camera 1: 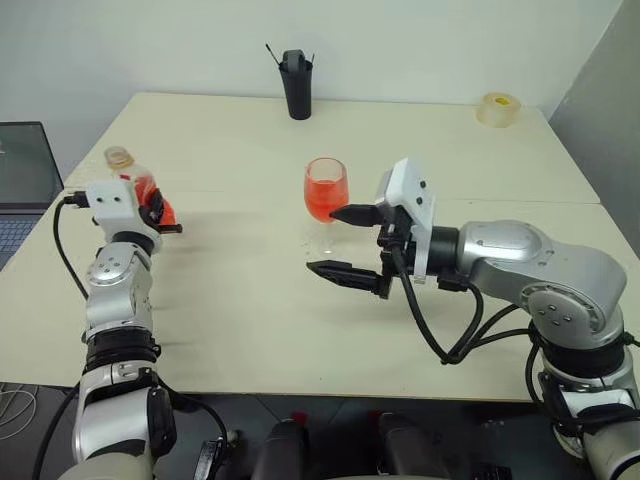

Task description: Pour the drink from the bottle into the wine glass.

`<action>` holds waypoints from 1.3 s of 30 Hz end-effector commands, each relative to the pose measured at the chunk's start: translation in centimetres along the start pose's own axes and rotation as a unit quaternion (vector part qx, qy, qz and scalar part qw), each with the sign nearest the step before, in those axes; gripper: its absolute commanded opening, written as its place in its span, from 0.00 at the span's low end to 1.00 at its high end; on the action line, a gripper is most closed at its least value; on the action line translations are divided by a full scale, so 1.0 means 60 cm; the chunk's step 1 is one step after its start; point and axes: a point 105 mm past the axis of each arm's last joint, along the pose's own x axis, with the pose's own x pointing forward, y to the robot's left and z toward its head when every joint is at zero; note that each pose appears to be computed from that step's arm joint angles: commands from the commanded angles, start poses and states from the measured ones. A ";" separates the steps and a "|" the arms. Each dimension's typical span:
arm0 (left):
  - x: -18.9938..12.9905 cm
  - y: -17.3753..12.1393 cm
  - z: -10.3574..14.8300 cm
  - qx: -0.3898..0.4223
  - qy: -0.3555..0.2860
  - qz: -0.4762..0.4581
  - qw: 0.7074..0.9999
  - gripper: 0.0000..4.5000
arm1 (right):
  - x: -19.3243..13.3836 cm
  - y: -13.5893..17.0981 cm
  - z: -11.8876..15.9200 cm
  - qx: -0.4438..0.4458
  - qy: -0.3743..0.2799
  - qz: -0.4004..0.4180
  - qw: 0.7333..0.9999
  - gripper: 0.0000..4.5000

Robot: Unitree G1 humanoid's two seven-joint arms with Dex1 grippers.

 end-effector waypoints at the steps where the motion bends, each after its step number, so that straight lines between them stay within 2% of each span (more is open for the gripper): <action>1: -0.005 0.023 0.000 -0.016 -0.007 0.023 1.000 0.17 | 0.001 0.000 0.018 -0.022 -0.013 -0.003 1.000 1.00; 8: -0.007 0.032 -0.039 -0.056 0.016 0.055 0.997 0.17 | 0.004 0.000 0.015 -0.027 -0.007 -0.001 1.000 1.00; 18: -0.010 0.022 -0.057 -0.054 0.024 0.058 0.997 0.90 | 0.002 -0.003 0.013 -0.033 -0.004 -0.003 0.999 1.00; 19: -0.010 0.023 -0.056 -0.050 0.023 0.059 0.997 0.96 | 0.003 -0.003 0.013 -0.034 -0.004 -0.002 0.999 1.00; 20: -0.012 0.025 -0.055 -0.050 0.021 0.060 0.997 0.99 | 0.003 -0.002 0.013 -0.035 -0.004 -0.001 0.999 1.00; 25: -0.030 0.027 -0.046 -0.033 0.018 0.050 0.998 0.99 | 0.001 -0.001 0.011 -0.035 -0.005 0.003 0.999 1.00; 36: -0.098 0.015 0.013 -0.004 0.012 0.020 1.000 0.99 | -0.012 -0.019 0.002 -0.040 0.004 -0.008 0.999 1.00; 39: -0.126 0.005 0.026 -0.003 0.026 -0.022 0.999 0.99 | -0.020 -0.028 0.001 -0.042 0.009 -0.015 0.999 1.00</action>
